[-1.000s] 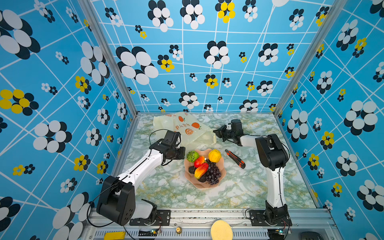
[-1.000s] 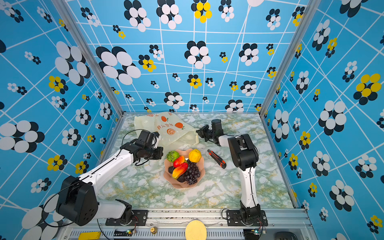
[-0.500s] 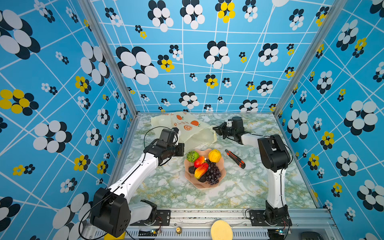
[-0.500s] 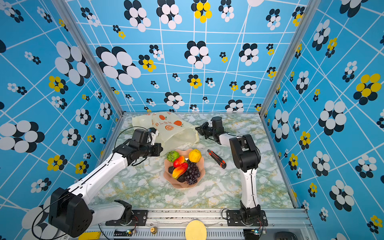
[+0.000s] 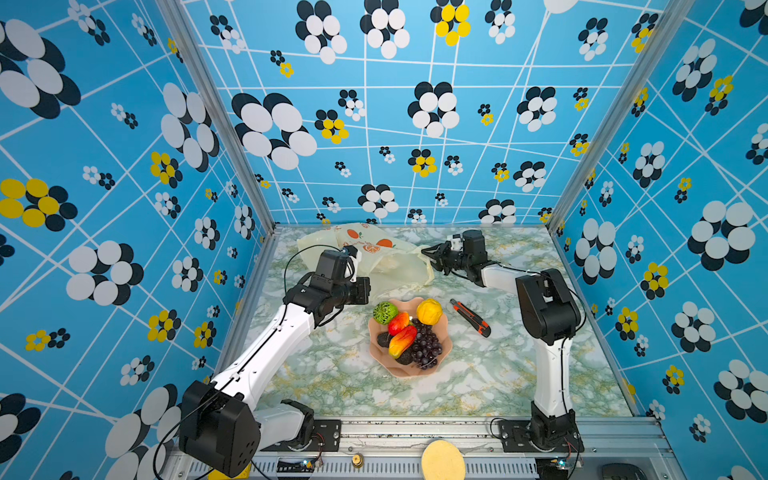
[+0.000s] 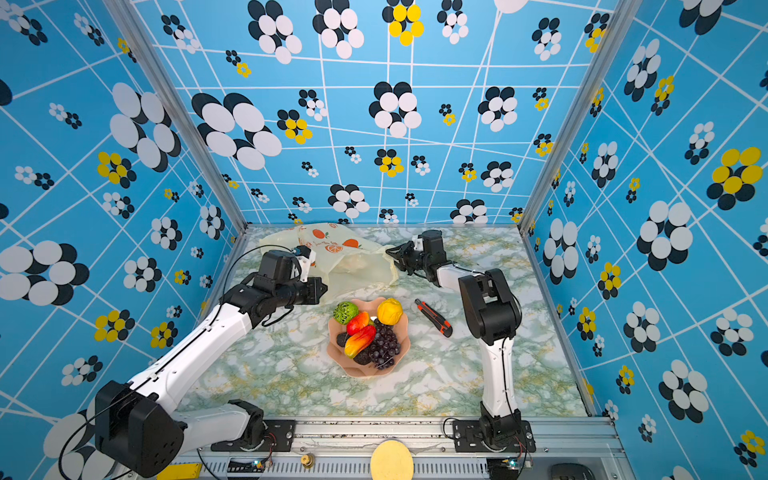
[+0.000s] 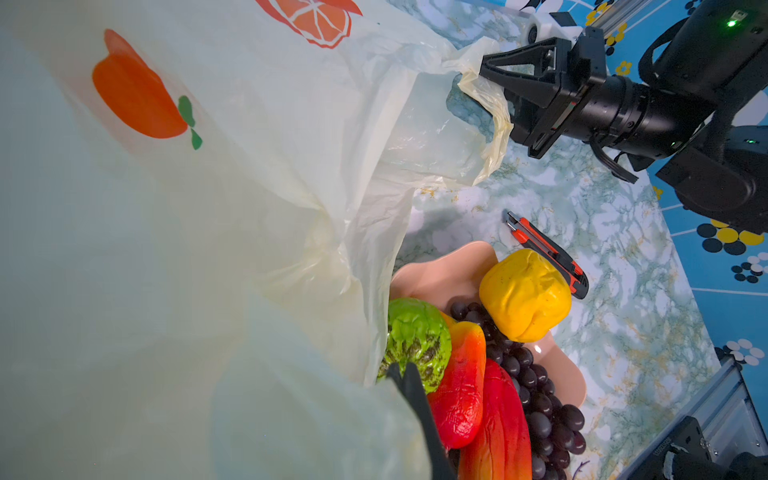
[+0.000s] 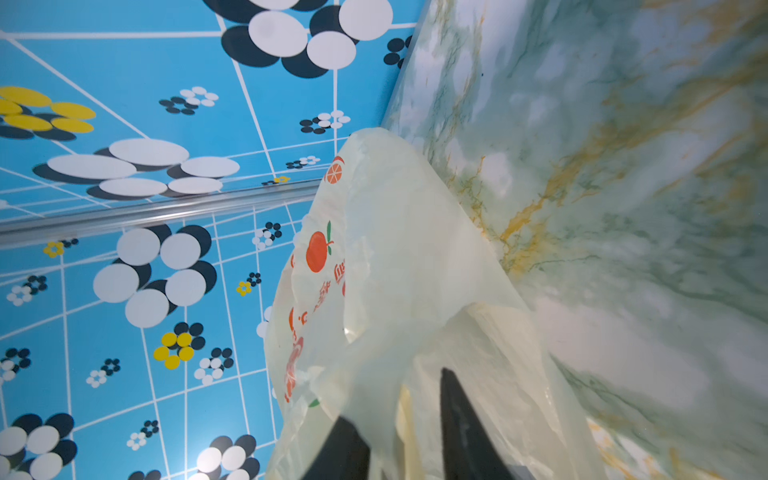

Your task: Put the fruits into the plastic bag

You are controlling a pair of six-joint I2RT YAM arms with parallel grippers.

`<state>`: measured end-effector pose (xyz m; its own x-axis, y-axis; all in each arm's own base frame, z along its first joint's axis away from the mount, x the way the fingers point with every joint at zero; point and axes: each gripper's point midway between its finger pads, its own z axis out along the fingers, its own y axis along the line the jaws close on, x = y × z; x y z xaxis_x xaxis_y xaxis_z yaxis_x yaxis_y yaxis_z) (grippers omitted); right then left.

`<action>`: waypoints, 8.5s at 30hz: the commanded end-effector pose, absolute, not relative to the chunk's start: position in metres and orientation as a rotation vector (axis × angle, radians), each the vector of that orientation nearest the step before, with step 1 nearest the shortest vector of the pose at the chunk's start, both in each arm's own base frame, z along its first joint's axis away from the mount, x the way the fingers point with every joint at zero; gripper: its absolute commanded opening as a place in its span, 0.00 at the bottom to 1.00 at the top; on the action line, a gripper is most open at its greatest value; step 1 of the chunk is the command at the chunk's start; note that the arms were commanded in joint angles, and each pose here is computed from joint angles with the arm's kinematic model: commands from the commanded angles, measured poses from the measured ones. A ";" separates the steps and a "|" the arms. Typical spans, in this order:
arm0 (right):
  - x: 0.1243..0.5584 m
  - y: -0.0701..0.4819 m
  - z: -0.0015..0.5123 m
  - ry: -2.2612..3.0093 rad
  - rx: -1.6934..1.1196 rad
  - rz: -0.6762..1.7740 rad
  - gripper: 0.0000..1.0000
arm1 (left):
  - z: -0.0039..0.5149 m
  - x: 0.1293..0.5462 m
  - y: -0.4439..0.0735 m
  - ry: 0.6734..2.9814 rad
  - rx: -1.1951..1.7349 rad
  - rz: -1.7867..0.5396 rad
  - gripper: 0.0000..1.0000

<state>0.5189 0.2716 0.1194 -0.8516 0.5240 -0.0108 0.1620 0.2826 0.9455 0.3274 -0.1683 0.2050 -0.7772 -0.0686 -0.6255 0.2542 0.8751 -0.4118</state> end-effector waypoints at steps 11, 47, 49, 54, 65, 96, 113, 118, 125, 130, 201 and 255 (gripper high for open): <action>0.514 0.264 0.158 2.223 0.468 1.554 0.67 | 0.219 0.330 -0.176 2.369 0.134 -0.678 0.00; 0.377 0.180 0.232 2.607 -0.087 0.664 0.91 | 0.214 0.330 -0.184 2.370 0.168 -0.692 0.00; 0.368 0.186 0.225 2.644 -0.129 0.617 0.90 | 0.213 0.330 -0.184 2.368 0.169 -0.694 0.00; 0.354 0.202 0.206 2.704 -0.165 0.575 0.90 | 0.211 0.332 -0.186 2.365 0.164 -0.706 0.00; 0.344 0.220 0.171 2.773 -0.164 0.563 0.90 | 0.209 0.332 -0.186 2.372 0.164 -0.702 0.00; 0.320 0.265 0.108 2.934 -0.412 0.386 0.86 | 0.211 0.329 -0.185 2.358 0.147 -0.714 0.00; 0.326 0.272 0.125 2.875 -0.396 0.439 0.64 | 0.208 0.328 -0.185 2.368 0.150 -0.710 0.00; 0.328 0.281 0.157 2.805 -0.381 0.542 0.62 | 0.200 0.321 -0.185 2.385 0.169 -0.712 0.00; 0.353 0.329 0.218 2.620 -0.360 0.860 0.61 | 0.193 0.315 -0.184 2.392 0.172 -0.724 0.00; 0.376 0.367 0.221 2.596 -0.383 0.968 0.59 | 0.196 0.316 -0.187 2.381 0.188 -0.731 0.00; 0.439 0.420 0.119 2.467 -0.094 1.062 0.65 | 0.236 0.310 -0.231 2.205 0.398 -0.957 0.00; 0.484 0.313 0.157 2.354 0.237 1.197 0.94 | 0.179 0.333 -0.175 2.340 0.196 -0.754 0.00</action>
